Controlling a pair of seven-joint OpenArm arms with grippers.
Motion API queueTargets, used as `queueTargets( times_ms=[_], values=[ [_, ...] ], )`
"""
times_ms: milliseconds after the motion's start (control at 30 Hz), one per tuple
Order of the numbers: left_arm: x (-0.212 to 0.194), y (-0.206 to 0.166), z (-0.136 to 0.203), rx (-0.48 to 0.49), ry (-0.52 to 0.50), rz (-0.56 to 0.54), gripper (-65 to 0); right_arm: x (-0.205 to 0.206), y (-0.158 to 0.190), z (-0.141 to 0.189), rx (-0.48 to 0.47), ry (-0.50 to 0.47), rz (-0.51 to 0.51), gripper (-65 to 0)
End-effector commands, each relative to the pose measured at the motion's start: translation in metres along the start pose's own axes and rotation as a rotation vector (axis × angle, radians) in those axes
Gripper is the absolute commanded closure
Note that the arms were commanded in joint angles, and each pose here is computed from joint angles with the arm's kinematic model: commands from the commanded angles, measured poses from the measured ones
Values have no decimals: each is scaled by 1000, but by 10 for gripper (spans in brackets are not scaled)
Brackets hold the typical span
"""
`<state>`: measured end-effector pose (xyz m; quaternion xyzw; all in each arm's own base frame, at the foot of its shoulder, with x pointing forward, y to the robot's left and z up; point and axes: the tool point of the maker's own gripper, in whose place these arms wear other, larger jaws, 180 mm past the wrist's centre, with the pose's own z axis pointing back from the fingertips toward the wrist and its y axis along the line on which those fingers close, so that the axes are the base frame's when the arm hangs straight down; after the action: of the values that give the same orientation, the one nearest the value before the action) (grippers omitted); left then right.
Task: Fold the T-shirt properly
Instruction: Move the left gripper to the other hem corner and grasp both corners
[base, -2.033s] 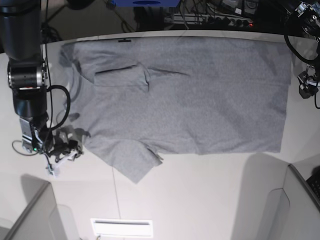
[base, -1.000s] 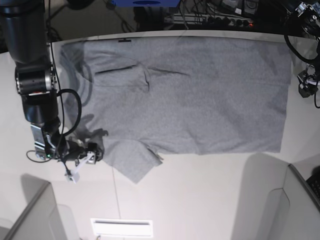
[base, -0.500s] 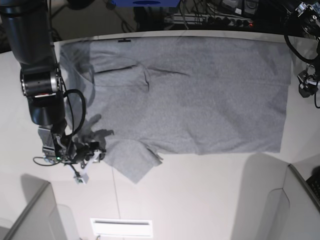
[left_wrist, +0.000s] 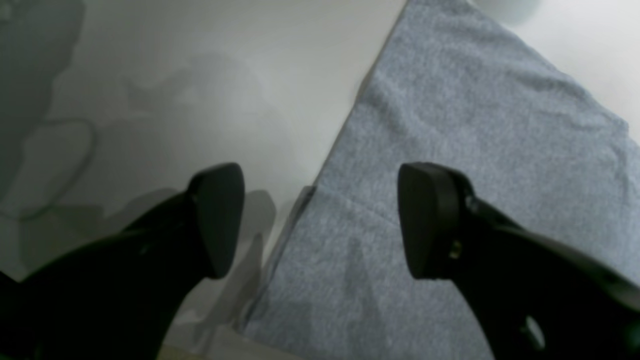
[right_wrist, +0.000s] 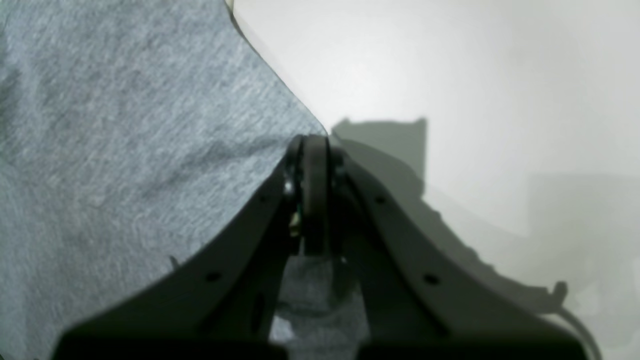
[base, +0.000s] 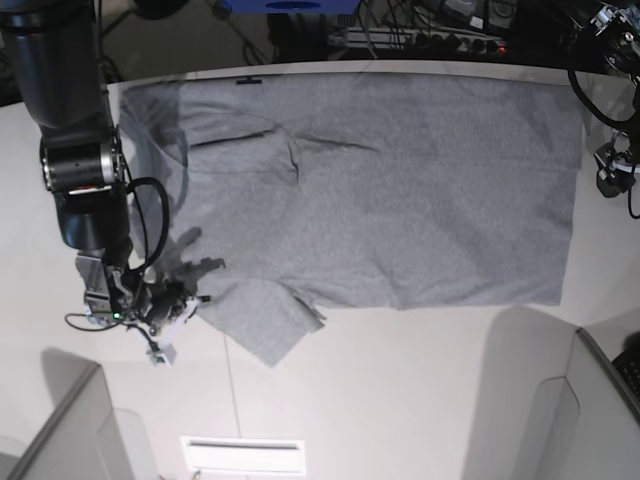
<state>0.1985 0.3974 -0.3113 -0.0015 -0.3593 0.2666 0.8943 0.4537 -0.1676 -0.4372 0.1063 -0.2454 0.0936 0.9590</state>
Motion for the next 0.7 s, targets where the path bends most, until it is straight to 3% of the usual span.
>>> queueTargets(
  times_ms=[0, 133, 267, 367, 467, 667],
  values=[
    [15, -4, 2, 1, -32, -38, -462, 10, -5, 6, -11, -4, 9, 0],
    [20, -12, -22, 87, 19, -162, -462, 12, -5, 7, -11, -9, 9, 0],
    [28, -6, -47, 185, 65, -199, -462, 26, 0, 12, -8, -45, 35, 0],
    [33, -22, -70, 164, 90, -219, -462, 25, 2, 12, -4, -54, 47, 0],
    [45, -42, -90, 115, 47, -221, -462, 25, 3, 12, -4, -55, 48, 0],
    [55, -44, -134, 124, 57, -181, -462, 24, 3, 11, -3, -54, 47, 0]
  ],
)
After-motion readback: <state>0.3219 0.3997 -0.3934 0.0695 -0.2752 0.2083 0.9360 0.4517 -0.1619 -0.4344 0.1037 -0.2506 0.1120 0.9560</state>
